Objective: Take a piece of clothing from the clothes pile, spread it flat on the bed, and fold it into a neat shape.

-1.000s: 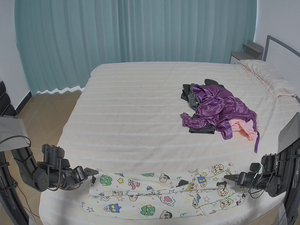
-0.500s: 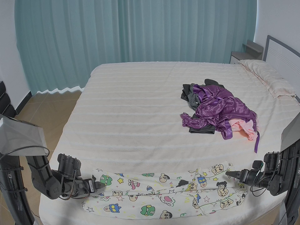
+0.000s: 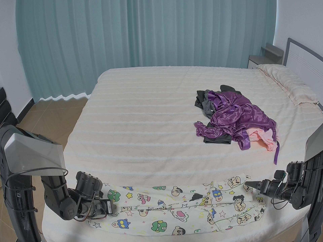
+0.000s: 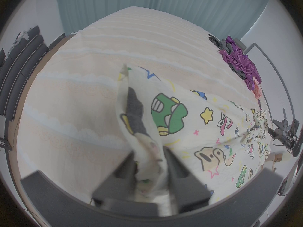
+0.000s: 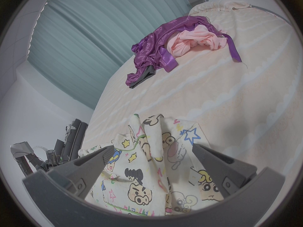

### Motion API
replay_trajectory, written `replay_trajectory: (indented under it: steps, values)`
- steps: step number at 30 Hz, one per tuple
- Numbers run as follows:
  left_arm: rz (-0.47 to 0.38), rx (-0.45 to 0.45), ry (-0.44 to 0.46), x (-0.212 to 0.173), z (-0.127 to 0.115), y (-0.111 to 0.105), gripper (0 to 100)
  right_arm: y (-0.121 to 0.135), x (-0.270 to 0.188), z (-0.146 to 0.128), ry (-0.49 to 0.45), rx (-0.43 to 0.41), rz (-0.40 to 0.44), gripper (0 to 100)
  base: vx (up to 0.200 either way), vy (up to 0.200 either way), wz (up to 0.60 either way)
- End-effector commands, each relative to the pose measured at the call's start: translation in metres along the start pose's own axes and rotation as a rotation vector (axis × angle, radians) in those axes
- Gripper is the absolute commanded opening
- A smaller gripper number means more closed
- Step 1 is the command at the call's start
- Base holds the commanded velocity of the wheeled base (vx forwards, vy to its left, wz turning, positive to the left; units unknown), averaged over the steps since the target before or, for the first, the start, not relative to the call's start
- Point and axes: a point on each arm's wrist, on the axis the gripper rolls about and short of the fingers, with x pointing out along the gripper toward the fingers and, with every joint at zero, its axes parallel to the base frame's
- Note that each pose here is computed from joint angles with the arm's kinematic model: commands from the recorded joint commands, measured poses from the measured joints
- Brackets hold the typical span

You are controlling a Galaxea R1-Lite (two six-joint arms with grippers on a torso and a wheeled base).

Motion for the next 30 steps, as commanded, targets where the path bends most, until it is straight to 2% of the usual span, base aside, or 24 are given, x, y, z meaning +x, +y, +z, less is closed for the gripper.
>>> replay_trajectory:
  steps: [1, 6, 14, 16, 19, 22, 25, 26, 30]
  values:
    - [-0.001, -0.007, -0.012, -0.004, 0.002, 0.001, 0, 0.001, -0.001, 0.001, -0.006, -0.005, 0.010, 100, 0.000, 0.000, 0.00]
    - [-0.004, -0.022, -0.036, -0.014, 0.010, 0.002, 0, 0.001, 0.000, 0.002, -0.010, -0.005, 0.012, 100, 0.000, 0.000, 0.00]
    - [0.026, -0.084, -0.083, -0.044, 0.034, 0.017, 0, 0.001, -0.001, 0.001, -0.003, -0.001, 0.016, 100, 0.000, 0.000, 0.00]
    - [0.051, -0.085, -0.087, -0.056, 0.043, 0.032, 0, 0.000, 0.000, 0.001, -0.002, 0.000, 0.015, 100, 0.000, 0.000, 0.00]
    - [0.054, -0.091, -0.097, -0.064, 0.050, 0.040, 0, -0.002, -0.001, 0.002, -0.008, 0.003, 0.011, 100, 0.000, 0.000, 0.00]
    - [0.075, -0.143, -0.141, -0.085, 0.067, 0.060, 0, -0.004, -0.001, 0.002, -0.010, 0.011, 0.014, 100, 0.000, 0.000, 0.00]
    - [0.090, -0.149, -0.152, -0.094, 0.074, 0.069, 0, -0.004, -0.002, 0.003, -0.012, 0.012, 0.014, 100, 0.000, 0.000, 0.00]
    - [0.095, -0.161, -0.157, -0.106, 0.081, 0.081, 0, -0.004, -0.002, 0.003, -0.012, 0.012, 0.014, 100, 0.000, 0.000, 0.00]
    - [0.101, -0.206, -0.178, -0.125, 0.093, 0.101, 0, -0.004, -0.002, 0.003, -0.012, 0.012, 0.014, 100, 0.000, 0.000, 0.00]
